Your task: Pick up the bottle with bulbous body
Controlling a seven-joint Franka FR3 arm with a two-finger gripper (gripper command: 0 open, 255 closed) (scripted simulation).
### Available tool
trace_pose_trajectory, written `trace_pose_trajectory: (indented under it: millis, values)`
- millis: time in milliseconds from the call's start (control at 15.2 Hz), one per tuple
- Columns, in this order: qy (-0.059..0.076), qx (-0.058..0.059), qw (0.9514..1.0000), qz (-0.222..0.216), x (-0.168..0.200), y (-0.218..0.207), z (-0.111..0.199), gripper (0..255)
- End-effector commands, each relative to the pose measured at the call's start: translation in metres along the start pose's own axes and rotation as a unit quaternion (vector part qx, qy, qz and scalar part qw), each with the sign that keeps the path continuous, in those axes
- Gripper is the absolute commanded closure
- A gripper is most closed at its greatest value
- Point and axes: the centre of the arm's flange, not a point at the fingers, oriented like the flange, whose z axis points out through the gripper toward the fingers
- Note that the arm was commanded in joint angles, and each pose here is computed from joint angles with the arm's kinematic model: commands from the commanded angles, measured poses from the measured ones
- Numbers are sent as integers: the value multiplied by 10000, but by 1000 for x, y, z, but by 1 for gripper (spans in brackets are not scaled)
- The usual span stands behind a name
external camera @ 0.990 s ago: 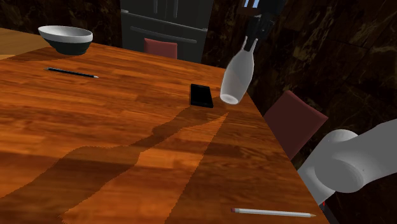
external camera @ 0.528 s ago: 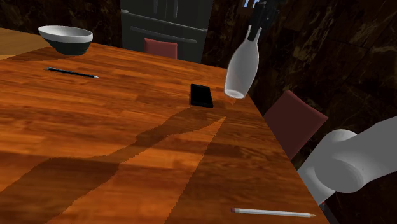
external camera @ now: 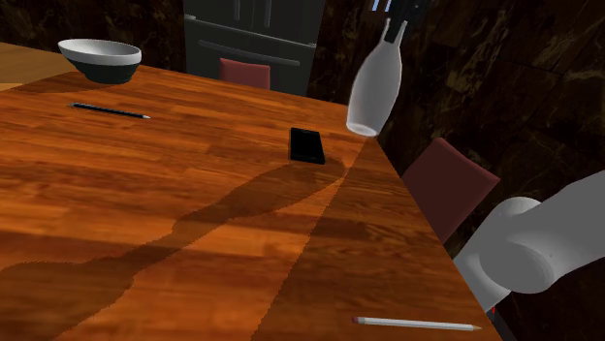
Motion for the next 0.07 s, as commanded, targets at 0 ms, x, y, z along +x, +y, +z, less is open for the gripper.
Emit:
trace_pose_trajectory:
  millis: [0]
  values:
    - [0,0,10000,0,1,0,-4,255]
